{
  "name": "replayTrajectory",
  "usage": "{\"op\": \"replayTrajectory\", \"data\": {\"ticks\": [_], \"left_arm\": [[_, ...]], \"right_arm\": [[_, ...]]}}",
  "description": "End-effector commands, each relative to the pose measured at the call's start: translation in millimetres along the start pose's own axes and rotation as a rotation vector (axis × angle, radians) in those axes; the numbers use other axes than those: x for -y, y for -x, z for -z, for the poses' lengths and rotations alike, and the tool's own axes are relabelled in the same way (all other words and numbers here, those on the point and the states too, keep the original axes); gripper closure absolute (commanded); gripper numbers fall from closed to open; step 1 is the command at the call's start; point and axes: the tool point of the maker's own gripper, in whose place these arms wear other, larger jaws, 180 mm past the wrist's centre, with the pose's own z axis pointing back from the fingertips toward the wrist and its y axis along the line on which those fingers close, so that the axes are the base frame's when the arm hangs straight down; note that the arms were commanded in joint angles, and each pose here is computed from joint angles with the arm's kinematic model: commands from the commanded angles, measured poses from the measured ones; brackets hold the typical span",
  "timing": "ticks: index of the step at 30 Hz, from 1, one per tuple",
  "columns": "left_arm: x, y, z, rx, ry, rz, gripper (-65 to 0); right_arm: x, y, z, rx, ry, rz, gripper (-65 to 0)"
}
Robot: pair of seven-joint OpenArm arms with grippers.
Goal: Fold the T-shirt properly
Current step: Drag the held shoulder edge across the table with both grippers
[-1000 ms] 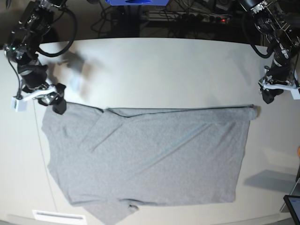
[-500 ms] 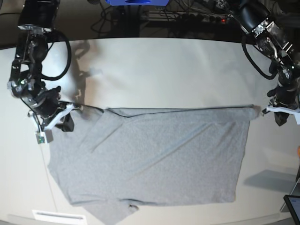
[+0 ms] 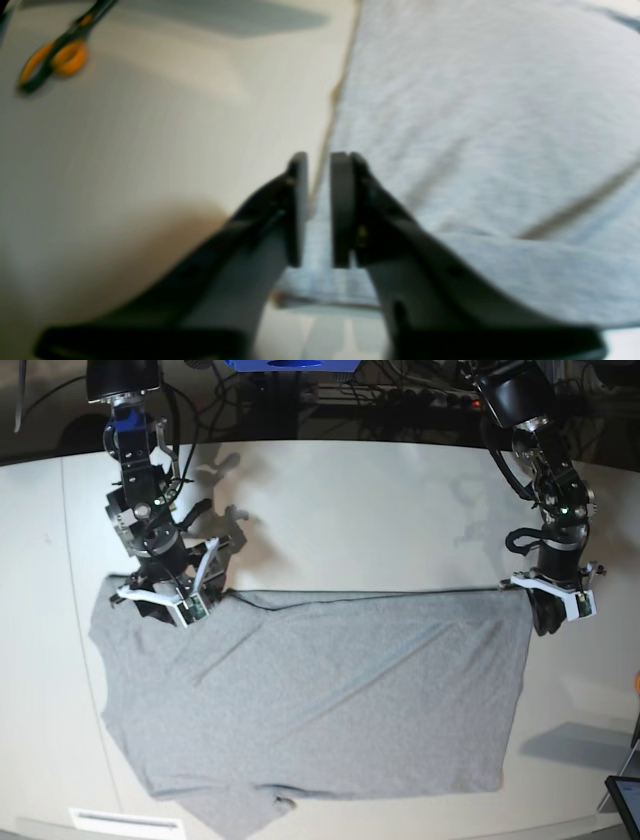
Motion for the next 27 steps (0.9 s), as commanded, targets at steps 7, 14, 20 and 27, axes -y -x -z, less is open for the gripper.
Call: {"op": "replayTrajectory", "data": {"ticks": [7,14,20,27], "left_arm": [[3.3,-22.3,17.0,0.068,0.011,-0.010,-17.5],[6.8,-4.5,37.9,0.018,0.012,-0.077,-17.3],[6.3,17.8,39.5,-0.036,0.010,-0.100,-17.3],[32.7,48.3,44.1,-0.132,0.083,-0.041,-17.3]], "right_arm": [[10.9,-22.4,5.9,0.065,0.023,0.003,-36.3],[13.5,-12.9,29.4,0.023,0.010,0.007,-36.0],[6.6,-1.0,39.3,0.020,-0.012,0.016,-36.0],[2.3,11.4,40.8,-0.010,-0.020,0.023,-36.0]]}}
